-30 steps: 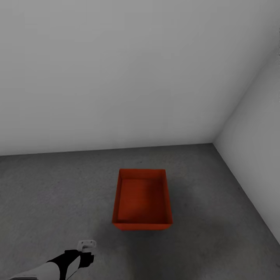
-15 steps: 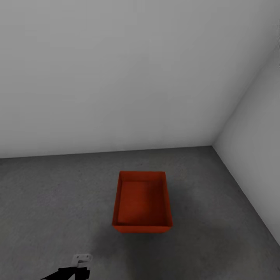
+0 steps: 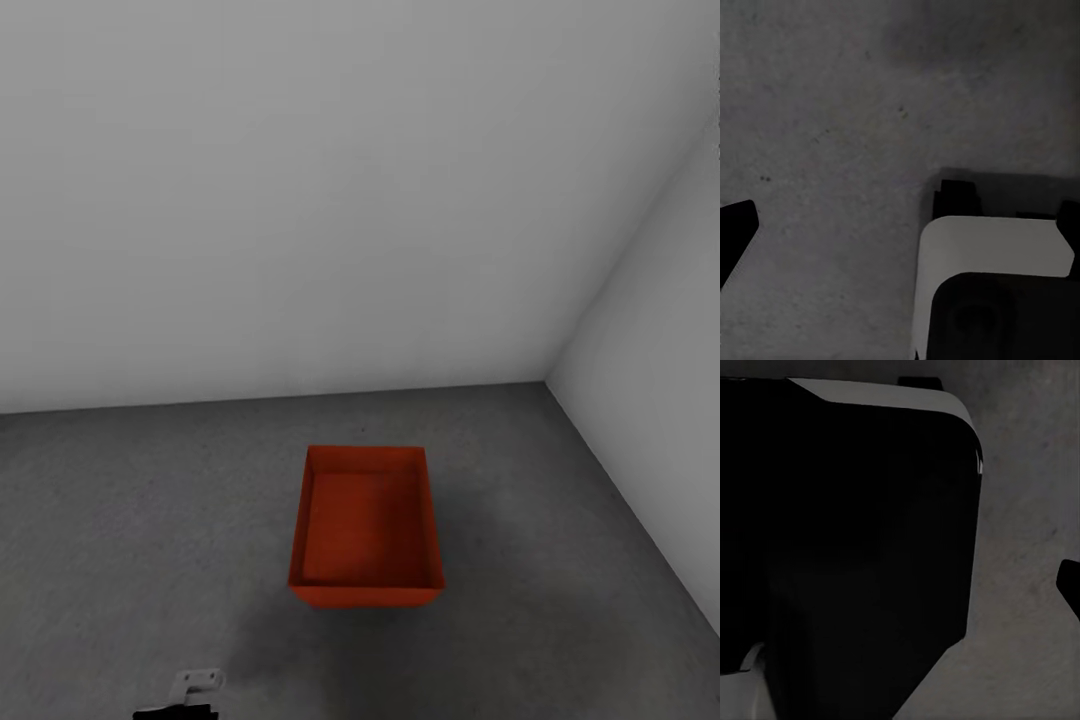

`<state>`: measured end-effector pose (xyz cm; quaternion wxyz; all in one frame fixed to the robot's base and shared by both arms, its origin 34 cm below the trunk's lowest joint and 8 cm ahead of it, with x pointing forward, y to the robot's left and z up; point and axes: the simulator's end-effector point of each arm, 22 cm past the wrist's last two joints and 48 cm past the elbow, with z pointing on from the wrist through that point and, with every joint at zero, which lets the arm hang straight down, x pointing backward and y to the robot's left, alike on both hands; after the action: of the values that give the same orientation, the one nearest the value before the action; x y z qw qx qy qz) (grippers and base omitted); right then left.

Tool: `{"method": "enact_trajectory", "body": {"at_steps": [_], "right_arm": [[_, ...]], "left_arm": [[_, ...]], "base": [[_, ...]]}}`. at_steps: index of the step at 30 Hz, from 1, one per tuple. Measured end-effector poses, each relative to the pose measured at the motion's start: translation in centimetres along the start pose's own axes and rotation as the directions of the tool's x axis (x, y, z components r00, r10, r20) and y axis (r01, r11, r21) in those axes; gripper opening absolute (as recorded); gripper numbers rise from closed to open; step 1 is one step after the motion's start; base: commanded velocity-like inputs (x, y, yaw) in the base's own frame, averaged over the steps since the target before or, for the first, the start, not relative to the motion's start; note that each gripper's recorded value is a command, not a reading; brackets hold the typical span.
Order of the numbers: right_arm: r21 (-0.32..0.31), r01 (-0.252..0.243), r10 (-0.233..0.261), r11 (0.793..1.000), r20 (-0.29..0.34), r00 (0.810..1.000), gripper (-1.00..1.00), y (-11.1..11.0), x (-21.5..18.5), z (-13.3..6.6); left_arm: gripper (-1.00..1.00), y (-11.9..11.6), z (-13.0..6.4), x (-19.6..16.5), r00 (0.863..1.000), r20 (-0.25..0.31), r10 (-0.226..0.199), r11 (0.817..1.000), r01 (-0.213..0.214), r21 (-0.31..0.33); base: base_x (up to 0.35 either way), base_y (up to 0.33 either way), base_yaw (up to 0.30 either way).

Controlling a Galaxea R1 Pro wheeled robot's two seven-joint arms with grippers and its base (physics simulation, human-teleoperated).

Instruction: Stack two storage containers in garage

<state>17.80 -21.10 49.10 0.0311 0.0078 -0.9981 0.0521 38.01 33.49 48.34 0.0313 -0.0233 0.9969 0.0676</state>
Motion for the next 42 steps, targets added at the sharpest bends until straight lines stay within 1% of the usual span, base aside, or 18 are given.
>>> {"method": "enact_trajectory", "body": {"at_steps": [15,19,22,24,34,42], "right_arm": [[0.001,-0.003,0.003,1.000,0.025,1.000,1.00,-0.1,-0.9,-0.2],[-0.010,-0.003,0.003,1.000,0.027,1.000,1.00,0.1,-0.8,-0.2],[-0.041,-0.002,0.003,0.999,0.024,1.000,1.00,0.8,-0.4,-0.3],[-0.049,-0.001,0.002,0.999,0.025,1.000,1.00,0.9,-0.4,-0.4],[-0.055,-0.001,0.004,0.999,0.040,0.999,1.00,1.0,-0.9,-0.5],[-0.054,-0.002,0.005,0.999,0.052,0.999,1.00,1.0,-1.4,-0.6]], "left_arm": [[1.00,-0.1,-0.5,-1.0,1.000,0.028,-0.002,1.000,0.002,0.003],[1.00,0.1,-0.6,-1.2,0.999,0.032,-0.003,1.000,0.003,0.002],[1.00,0.0,-0.7,-0.3,1.000,0.022,0.006,1.000,-0.006,0.005],[1.00,0.0,-0.7,0.2,1.000,0.018,0.009,1.000,-0.009,0.010],[1.00,0.0,-1.0,0.2,1.000,0.023,0.008,1.000,-0.008,0.015],[1.00,-0.4,-1.2,1.7,1.000,0.010,0.010,1.000,-0.011,0.020]], "base": [[0.000,0.000,0.000],[0.000,0.000,0.000],[0.000,0.000,0.000],[0.000,0.000,0.000],[0.000,0.000,0.000],[0.000,0.000,0.000]]}}
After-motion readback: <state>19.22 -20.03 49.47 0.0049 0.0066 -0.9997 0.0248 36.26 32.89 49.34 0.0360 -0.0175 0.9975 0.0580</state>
